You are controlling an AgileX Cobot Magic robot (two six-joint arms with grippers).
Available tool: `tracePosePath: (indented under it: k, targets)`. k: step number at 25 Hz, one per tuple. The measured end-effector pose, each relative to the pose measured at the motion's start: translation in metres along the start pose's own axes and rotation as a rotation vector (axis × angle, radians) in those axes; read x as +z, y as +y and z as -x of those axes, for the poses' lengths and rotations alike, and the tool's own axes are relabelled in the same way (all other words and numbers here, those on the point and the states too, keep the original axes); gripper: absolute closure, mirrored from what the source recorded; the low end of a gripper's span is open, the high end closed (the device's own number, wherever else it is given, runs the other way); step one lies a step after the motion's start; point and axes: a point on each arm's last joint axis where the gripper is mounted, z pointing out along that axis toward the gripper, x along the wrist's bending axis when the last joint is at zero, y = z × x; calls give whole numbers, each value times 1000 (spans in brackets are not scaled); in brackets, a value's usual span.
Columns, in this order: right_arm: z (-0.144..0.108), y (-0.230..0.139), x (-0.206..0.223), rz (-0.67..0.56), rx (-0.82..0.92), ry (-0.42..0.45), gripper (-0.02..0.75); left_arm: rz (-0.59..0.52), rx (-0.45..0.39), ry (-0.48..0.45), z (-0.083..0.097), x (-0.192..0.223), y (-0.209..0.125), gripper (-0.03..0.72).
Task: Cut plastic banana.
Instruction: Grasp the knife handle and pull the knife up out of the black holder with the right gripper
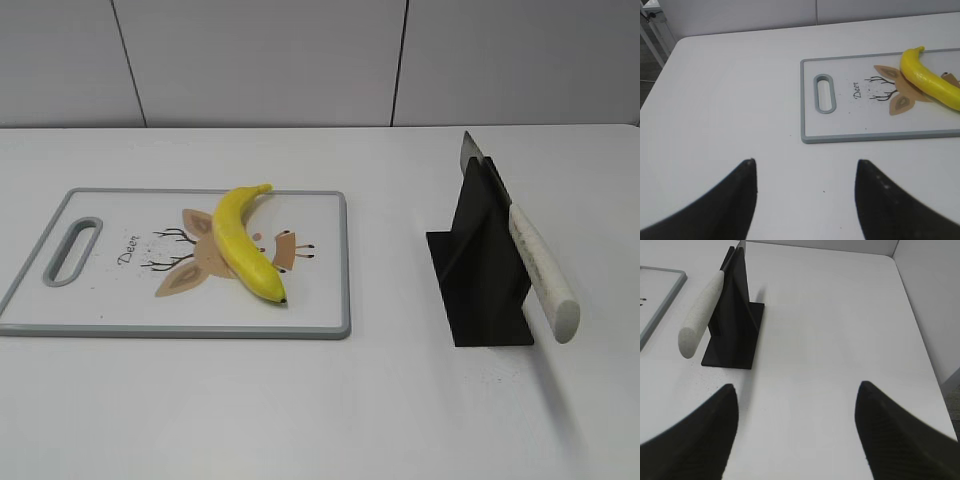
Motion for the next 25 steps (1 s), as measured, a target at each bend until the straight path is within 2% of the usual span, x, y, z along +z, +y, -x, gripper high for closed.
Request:
tracePosePath:
  k: [13,20,25]
  targets:
    - [0,7,-3,5,0,0,166,0,0,0,0,0,0,99]
    - [3,65,3,-132,17,23,166,0,0,0,0,0,0,99]
    - [4,105,23,-225,61,57,166,0,0,0,0,0,0,99]
